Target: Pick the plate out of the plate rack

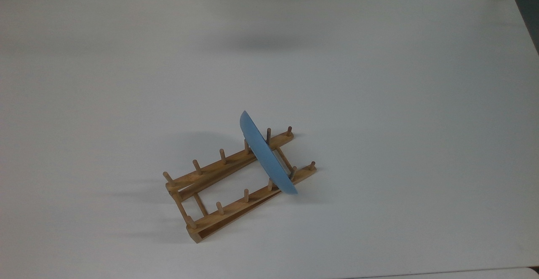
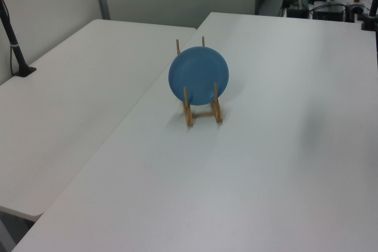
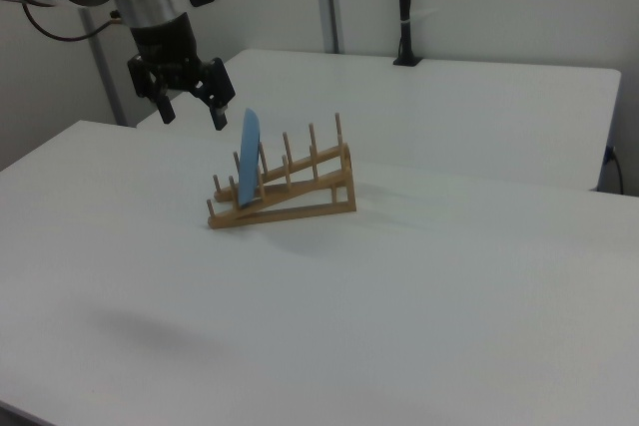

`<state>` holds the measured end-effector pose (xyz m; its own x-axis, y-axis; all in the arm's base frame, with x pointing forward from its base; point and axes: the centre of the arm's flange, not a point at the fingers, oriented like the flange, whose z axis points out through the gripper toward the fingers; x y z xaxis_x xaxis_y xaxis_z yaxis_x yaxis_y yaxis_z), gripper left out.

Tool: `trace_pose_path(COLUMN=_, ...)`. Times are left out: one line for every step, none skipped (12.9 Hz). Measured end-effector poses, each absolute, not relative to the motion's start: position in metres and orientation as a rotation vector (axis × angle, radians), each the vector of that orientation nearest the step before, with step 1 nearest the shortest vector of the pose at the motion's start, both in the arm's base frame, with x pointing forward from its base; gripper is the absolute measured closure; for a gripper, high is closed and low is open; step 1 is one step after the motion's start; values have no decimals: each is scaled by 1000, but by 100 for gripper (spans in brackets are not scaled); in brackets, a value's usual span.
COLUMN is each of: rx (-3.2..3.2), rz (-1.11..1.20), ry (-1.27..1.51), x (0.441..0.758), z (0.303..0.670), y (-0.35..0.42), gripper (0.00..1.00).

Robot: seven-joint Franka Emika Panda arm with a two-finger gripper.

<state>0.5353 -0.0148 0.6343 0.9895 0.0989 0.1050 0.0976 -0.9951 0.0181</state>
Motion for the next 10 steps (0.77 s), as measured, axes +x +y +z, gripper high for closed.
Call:
trace_pose_path(rx=3121, rz=165, ry=154, x=535, z=634, y=-15, gripper=0)
trace_pose_path(rx=3121, rz=165, ry=150, x=535, z=634, y=-14, gripper=0)
trace_pose_path(rx=3122, rz=165, ry=143, x=535, z=634, y=-14, gripper=0)
trace_pose_path(rx=3123, rz=165, ry=135, x=535, z=634, y=-13, gripper=0)
trace_pose_path(rx=3128, rz=166, ry=130, x=535, z=634, y=-12, gripper=0)
trace_pose_path(rx=3138, rz=167, ry=128, x=535, z=634, y=-11, gripper=0)
trace_pose_path(rx=3144, rz=168, ry=127, x=535, z=634, y=-10, gripper=0)
trace_pose_path(rx=3146, rz=168, ry=126, x=535, z=634, y=-10, gripper=0)
trace_pose_path(rx=3147, rz=168, ry=126, x=535, z=634, y=-10, gripper=0)
trace_pose_path(rx=3147, rz=168, ry=125, x=535, z=634, y=-10, gripper=0)
